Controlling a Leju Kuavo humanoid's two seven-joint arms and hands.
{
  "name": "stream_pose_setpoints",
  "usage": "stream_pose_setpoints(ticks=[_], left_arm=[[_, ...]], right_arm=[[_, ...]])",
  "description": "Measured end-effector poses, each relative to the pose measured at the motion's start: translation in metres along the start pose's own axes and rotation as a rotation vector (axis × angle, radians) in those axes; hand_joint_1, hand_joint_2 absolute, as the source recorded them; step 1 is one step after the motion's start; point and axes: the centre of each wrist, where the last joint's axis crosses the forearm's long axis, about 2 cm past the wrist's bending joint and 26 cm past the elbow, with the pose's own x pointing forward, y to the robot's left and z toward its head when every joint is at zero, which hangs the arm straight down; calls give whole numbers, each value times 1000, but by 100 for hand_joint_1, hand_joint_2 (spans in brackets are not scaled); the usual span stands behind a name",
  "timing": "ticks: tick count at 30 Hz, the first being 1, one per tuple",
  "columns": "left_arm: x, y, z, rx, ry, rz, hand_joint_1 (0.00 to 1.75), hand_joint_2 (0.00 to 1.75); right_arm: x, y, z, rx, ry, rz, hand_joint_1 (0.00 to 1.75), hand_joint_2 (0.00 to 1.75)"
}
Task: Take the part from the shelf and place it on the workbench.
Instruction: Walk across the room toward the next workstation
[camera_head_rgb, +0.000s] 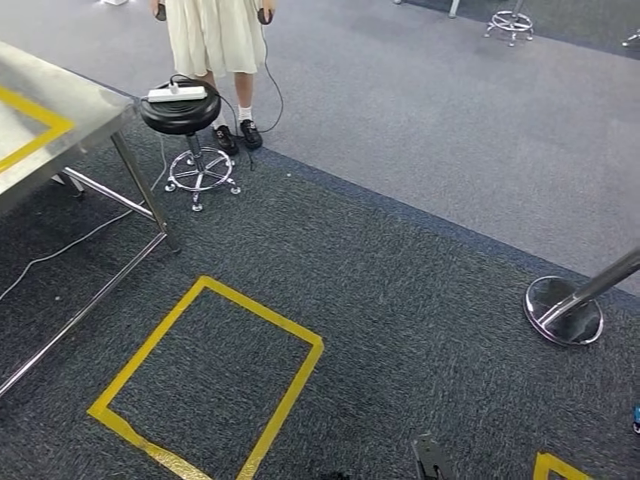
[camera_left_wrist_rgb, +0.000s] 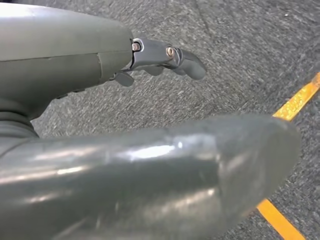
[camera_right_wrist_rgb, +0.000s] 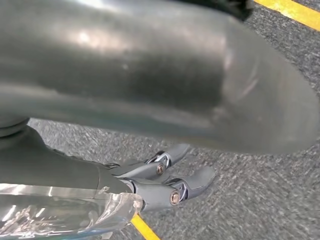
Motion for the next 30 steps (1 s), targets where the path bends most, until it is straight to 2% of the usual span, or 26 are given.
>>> stream_pose_setpoints(ticks=[30], left_arm=[[0,-2,0,-6,-5,-4,0,0]], right_arm=[[-1,0,0,-5,12,-12,0,0]])
